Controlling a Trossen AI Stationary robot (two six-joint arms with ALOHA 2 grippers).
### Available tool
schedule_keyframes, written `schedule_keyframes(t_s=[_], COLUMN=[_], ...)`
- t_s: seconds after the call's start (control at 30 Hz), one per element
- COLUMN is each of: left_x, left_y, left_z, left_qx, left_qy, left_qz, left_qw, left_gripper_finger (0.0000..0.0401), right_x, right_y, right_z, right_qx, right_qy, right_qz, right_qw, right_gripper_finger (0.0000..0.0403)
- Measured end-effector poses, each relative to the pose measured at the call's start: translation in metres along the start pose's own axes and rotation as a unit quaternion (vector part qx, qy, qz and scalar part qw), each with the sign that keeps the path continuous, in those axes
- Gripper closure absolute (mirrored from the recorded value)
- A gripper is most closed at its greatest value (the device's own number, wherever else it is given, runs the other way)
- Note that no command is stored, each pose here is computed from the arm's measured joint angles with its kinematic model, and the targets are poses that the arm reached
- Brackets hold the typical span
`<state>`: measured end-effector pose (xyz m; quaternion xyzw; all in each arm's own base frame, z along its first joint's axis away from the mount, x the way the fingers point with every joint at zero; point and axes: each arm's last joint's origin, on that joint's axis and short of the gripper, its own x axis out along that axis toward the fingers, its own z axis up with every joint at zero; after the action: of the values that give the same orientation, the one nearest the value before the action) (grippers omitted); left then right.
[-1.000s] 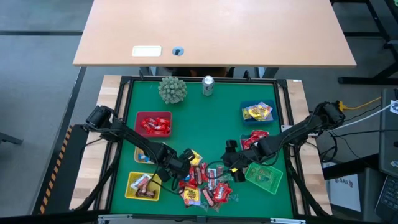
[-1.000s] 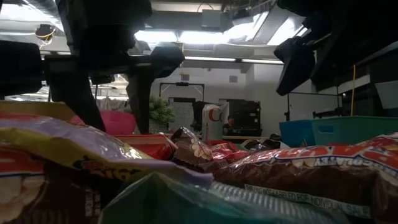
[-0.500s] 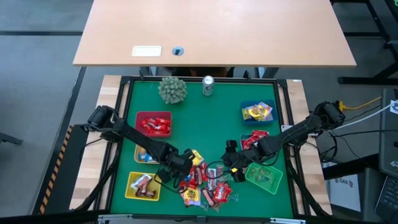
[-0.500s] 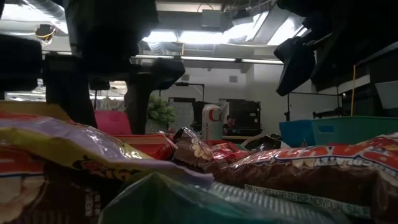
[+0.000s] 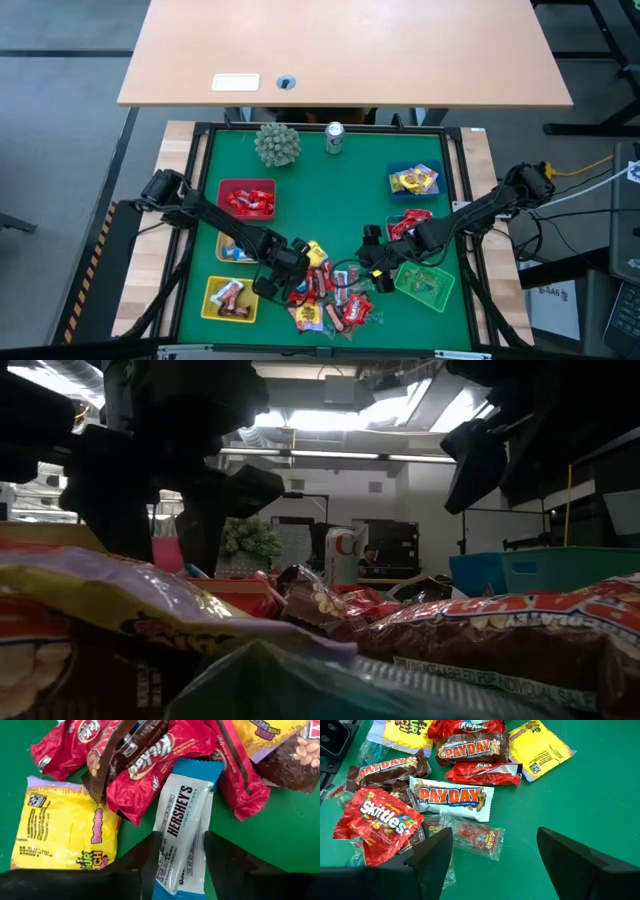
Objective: Sort candy
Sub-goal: Put the white chocolate bar into the orange bin
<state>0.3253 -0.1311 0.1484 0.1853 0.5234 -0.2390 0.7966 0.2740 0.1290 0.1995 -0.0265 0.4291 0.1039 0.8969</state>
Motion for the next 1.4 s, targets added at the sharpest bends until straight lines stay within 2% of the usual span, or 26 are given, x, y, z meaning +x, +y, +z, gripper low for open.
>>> schedule_keyframes(t_s=[0.37,0.77,1.07,1.27,1.4], left_x=[-0.002,-0.015,-0.016,-0.017,-0.018], left_y=[0.009,0.018,0.030,0.041,0.047], left_z=[-0.002,0.000,-0.003,-0.002,-0.001], left_qx=[-0.087,-0.147,-0.254,-0.330,-0.346], left_qy=[-0.007,-0.032,-0.035,-0.057,-0.076], left_qz=[-0.020,-0.024,-0.027,-0.017,-0.014], left_qw=[0.996,0.988,0.966,0.942,0.935], left_gripper_finger=[0.0322,0.0390,0.0392,0.0389,0.0389], right_x=[0.000,0.000,0.000,0.000,0.000], right_y=[0.000,0.000,0.000,0.002,0.002], right_z=[0.000,0.000,0.002,0.008,0.009], right_qx=[0.000,-0.001,0.000,0.004,0.005], right_qy=[0.000,0.000,-0.011,-0.041,-0.045], right_qz=[0.000,0.000,0.002,0.009,0.010], right_qw=[1.000,1.000,1.000,0.999,0.999], right_gripper_finger=[0.0114,0.0113,0.0113,0.0113,0.0113])
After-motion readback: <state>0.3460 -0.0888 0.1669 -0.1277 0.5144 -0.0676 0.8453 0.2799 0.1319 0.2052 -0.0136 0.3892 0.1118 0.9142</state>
